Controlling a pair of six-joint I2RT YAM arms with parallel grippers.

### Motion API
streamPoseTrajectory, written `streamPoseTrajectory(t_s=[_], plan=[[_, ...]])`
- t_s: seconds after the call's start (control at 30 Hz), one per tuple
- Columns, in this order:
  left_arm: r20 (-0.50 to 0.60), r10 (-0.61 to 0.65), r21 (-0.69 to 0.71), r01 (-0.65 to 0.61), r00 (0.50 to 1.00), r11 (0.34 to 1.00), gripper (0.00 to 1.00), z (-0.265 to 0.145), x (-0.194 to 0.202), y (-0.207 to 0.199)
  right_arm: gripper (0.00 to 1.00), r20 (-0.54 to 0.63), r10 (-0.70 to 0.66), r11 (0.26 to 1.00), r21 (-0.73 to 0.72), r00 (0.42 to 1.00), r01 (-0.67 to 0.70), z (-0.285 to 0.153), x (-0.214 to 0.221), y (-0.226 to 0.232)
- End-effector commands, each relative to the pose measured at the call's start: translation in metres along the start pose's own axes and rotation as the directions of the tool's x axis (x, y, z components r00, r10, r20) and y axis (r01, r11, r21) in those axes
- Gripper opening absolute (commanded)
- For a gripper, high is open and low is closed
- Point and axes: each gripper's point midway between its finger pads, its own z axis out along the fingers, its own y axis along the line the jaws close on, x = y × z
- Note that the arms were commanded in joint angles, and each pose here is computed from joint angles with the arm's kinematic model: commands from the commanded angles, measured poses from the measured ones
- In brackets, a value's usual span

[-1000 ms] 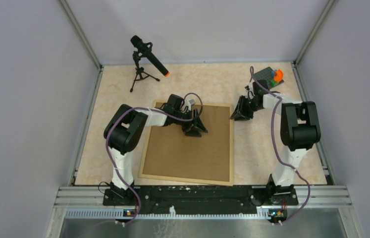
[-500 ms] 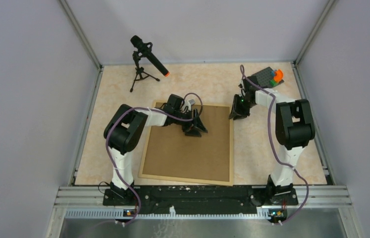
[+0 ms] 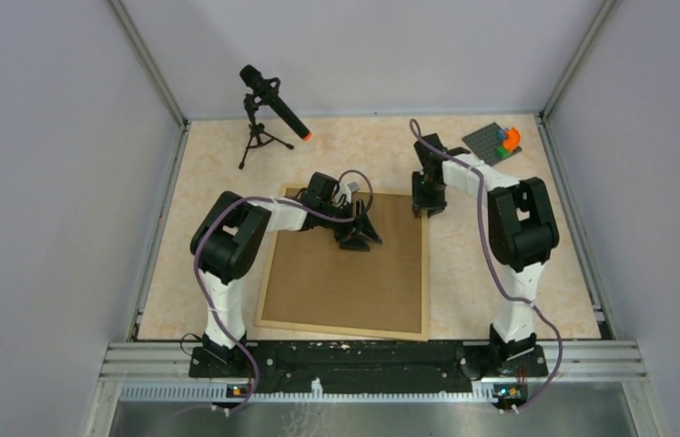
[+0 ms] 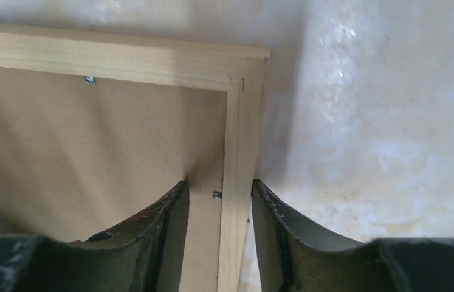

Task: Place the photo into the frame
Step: Install the photo frame at the center of the board, then adjust the photo frame at the center of the board.

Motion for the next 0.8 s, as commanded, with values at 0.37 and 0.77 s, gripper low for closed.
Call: streamPoseTrajectory(t_s=[0.37,0.77], plan=[[0.431,0.178,-0.631,0.155,0.884,0.76,0.97,-0.196,-0.046,0.082,0.74,0.143,0.002,0.966,-0.255,0.99,0.035,-0.062,0.047,0.012],[0.511,-0.057,-0.547,0.376,0.858,0.748,0.99,-0.205,0.024,0.146,0.69,0.096,0.045,0.942,-0.335,0.994,-0.011,-0.02,0.08,0.037]])
